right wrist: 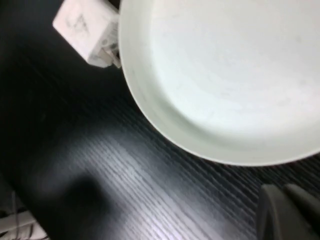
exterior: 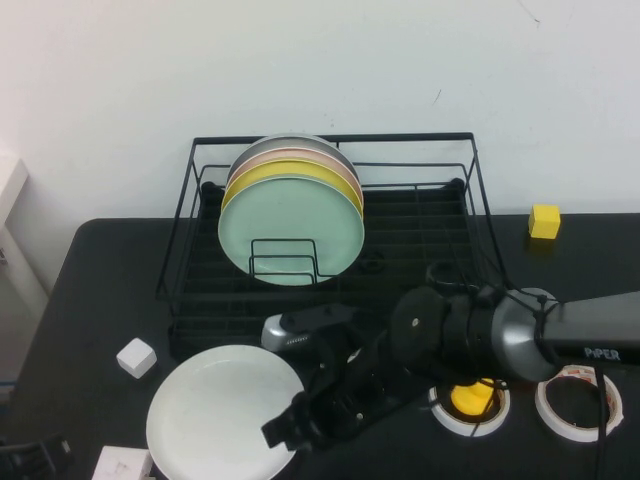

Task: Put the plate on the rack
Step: Pick up the plate from the table

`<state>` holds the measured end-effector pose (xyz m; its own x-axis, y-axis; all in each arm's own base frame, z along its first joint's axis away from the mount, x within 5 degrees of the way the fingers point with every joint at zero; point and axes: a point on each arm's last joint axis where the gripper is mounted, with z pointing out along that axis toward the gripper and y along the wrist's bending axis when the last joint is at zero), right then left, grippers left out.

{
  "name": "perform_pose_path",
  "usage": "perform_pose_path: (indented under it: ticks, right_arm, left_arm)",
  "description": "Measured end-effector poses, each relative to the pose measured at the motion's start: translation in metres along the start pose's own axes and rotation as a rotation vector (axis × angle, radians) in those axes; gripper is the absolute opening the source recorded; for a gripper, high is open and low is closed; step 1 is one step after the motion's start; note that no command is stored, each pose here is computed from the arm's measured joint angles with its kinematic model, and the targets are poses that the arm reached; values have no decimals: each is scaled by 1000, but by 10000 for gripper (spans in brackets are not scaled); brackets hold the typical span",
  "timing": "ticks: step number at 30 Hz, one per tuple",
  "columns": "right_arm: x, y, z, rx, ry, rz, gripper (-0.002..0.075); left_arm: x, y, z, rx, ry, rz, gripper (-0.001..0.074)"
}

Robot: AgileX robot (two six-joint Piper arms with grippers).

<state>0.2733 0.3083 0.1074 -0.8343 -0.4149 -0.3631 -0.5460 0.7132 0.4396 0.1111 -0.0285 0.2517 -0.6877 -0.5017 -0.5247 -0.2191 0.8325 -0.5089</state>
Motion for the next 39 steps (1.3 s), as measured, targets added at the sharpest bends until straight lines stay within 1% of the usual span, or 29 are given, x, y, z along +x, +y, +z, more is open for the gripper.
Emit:
perform_pose_path:
  ticks: [7, 13, 15, 17, 18, 20, 22, 24, 26, 29, 34, 39]
  right_arm:
    - [-13, -5, 1, 90, -61, 74, -2]
    - [-18, -8, 2, 112, -112, 92, -1]
    - [-17, -9, 4, 114, -110, 87, 15]
    - [-16, -10, 6, 110, -108, 107, 69]
    - [-15, -10, 8, 101, -106, 135, 120]
    - [-14, -10, 12, 76, -101, 207, 244]
    - [-12, -11, 18, 60, -92, 268, 393]
    - [-9, -14, 23, 58, -83, 300, 491]
    - [-6, -17, 29, 60, -71, 324, 538]
    - [-4, -21, 36, 64, -86, 380, 538]
    - [-7, -27, 49, 62, -97, 436, 490]
    - [-8, -31, 60, 60, -92, 456, 433]
  left_arm:
    - [0, -1, 0, 6, 3, -8, -3]
    - [1, -1, 0, 9, 7, -13, -3]
    - [1, -1, 0, 8, 8, -13, -3]
    - [1, -1, 0, 8, 11, -12, -3]
    - [1, -1, 0, 10, 12, -13, -3]
    - [1, -1, 0, 12, 13, -5, -3]
    - [1, -1, 0, 13, 13, 5, -3]
    - [1, -1, 0, 14, 13, 9, -3]
    - [1, -1, 0, 15, 14, 11, -3]
    - [1, -1, 0, 14, 16, 13, -3]
    - [2, -1, 0, 11, 22, 19, -3]
    - [2, -1, 0, 12, 24, 19, -3]
